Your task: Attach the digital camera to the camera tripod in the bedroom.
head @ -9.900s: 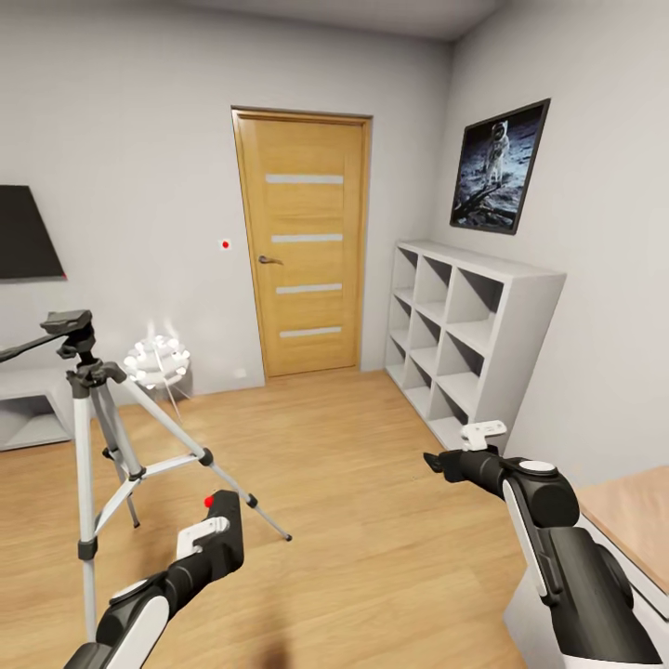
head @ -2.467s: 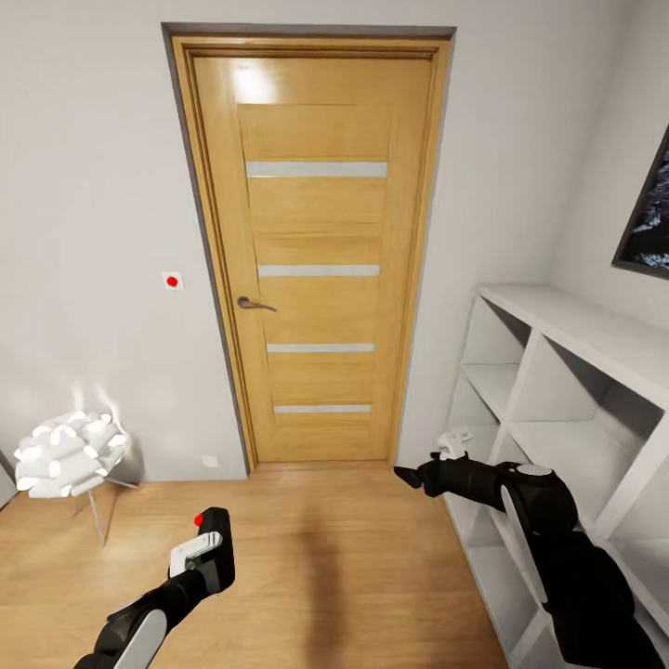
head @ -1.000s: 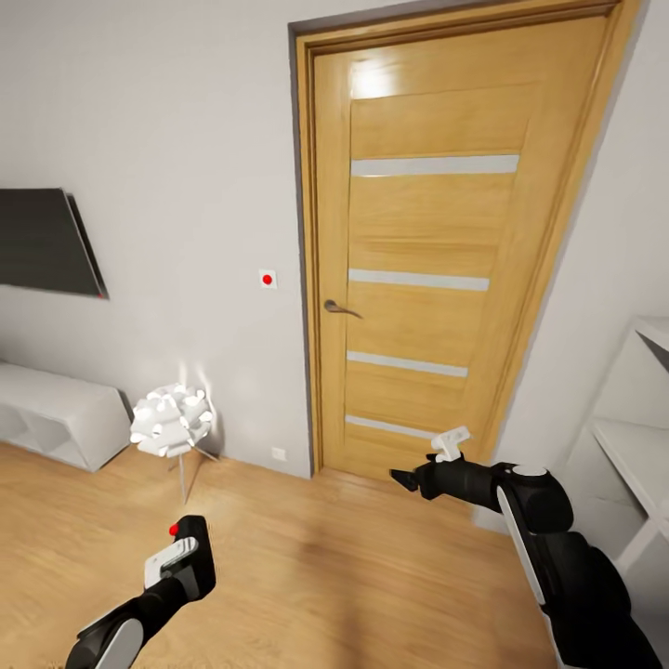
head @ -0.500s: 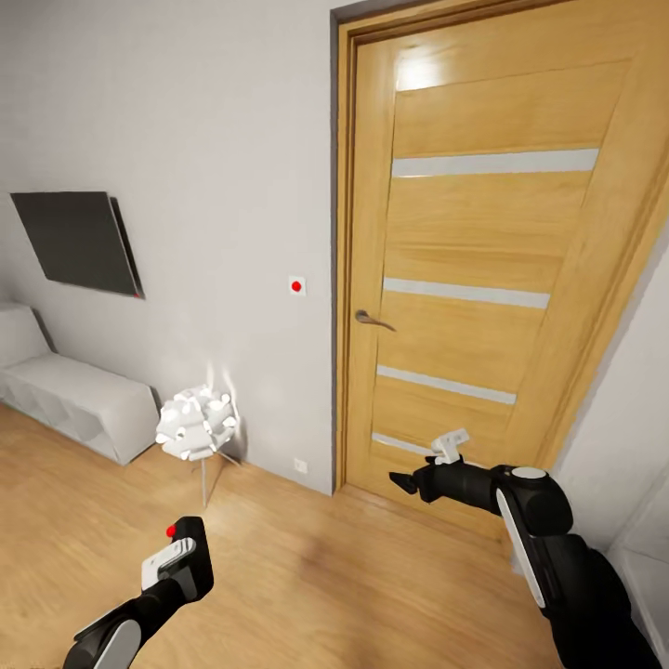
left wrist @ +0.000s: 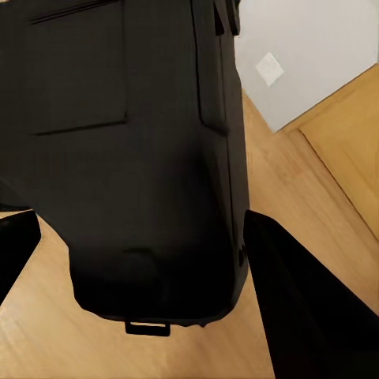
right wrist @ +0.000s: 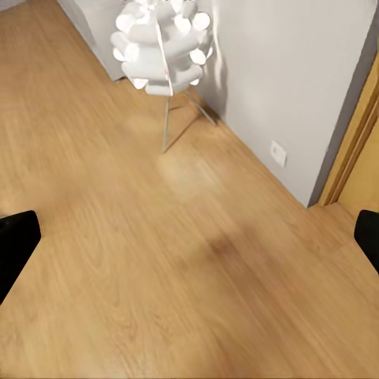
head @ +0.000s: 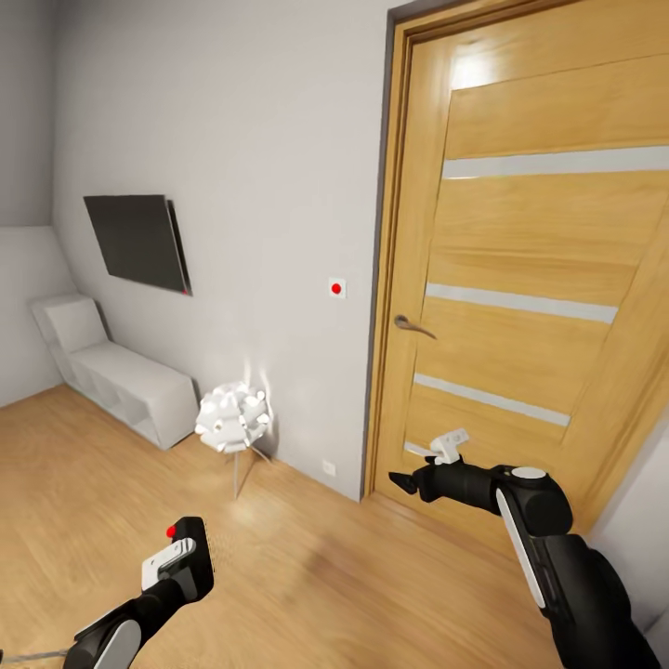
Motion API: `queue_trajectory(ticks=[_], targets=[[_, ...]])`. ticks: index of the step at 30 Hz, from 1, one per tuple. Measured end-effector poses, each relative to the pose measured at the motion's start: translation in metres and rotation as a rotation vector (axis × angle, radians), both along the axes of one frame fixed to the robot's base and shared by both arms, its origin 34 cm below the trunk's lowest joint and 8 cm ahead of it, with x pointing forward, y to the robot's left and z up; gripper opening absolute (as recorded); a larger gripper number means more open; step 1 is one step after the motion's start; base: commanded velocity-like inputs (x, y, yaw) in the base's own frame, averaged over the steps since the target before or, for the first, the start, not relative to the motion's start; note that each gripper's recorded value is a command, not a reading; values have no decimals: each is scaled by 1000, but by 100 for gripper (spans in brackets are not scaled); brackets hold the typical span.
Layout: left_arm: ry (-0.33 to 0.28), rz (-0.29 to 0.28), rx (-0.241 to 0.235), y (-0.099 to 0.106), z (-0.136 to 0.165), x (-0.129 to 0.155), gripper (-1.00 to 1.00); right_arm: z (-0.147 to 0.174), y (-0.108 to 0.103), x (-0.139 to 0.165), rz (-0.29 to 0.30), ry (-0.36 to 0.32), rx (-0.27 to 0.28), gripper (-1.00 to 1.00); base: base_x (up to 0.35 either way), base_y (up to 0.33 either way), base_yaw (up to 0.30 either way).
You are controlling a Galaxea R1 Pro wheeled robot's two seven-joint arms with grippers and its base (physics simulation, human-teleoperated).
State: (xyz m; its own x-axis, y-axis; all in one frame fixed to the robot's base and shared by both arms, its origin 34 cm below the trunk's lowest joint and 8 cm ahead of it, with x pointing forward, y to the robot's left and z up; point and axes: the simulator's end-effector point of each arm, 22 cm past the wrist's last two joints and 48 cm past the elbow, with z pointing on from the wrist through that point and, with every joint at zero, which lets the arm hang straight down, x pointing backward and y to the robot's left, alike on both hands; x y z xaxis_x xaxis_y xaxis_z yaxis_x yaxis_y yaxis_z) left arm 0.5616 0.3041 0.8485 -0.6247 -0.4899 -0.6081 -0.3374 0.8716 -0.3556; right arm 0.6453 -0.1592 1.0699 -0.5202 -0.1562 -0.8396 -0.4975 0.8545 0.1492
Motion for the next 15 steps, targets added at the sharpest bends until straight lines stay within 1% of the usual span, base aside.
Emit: queue_trajectory(ticks=[6,10,15], targets=[[-4,0,1,0,2,0,-100,1,3,-2,9,-6,-4,100,205,-133,245],[-6,0,1,0,3,1,-100,3,8,-3,27,-29,-9,100,248,-166,241],[-10,1,1,1,4,1,-100,5,10,-4,33,-41,-11,100,259,-175,247]])
